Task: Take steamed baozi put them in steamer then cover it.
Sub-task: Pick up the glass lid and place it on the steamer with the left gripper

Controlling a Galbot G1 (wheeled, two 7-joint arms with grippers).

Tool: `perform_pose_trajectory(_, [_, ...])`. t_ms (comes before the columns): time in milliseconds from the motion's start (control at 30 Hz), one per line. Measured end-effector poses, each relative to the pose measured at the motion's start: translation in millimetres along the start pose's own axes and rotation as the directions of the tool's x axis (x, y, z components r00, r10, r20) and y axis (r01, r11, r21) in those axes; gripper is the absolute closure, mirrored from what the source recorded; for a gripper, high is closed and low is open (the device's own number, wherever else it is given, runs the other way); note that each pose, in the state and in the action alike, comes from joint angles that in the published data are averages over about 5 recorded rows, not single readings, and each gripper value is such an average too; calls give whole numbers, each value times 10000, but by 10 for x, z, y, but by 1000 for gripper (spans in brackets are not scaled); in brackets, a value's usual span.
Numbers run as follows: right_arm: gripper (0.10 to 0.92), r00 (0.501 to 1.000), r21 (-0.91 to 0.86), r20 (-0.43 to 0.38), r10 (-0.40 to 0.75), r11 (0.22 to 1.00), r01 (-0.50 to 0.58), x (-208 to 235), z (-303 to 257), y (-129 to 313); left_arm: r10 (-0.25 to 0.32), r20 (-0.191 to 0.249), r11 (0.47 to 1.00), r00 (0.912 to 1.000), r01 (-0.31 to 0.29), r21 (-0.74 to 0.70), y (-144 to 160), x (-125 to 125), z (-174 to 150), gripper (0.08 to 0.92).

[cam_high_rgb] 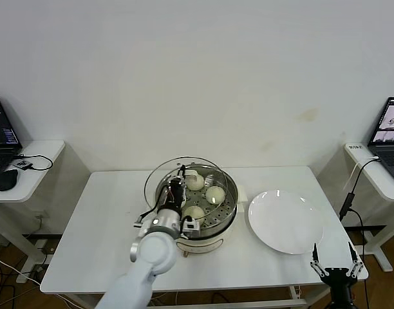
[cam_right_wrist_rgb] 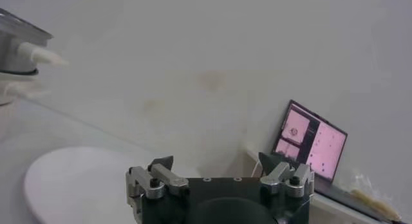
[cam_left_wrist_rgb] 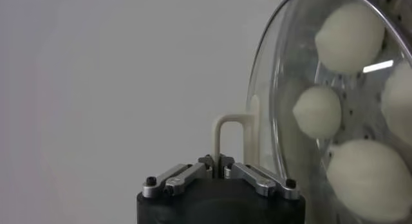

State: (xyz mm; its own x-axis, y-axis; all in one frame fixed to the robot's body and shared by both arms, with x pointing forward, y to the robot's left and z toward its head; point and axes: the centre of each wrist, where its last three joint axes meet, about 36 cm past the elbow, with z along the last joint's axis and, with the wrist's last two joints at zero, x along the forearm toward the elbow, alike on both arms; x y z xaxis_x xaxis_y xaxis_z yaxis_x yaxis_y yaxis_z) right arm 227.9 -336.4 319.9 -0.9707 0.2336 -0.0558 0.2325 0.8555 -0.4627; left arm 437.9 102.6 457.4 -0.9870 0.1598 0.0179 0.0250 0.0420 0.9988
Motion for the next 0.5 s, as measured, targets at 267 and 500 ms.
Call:
perform_pose_trajectory(267, [199,10000,39,-30,-47,10000,47,29,25,32,206,122,9998,9997,-206,-19,-110,-41,-203,871])
perform_pose_trajectory(500, [200,10000,71,-45,-76,9999,76,52,43,30,313,106,9995,9995,-312,-108,-181,-87,-275,871])
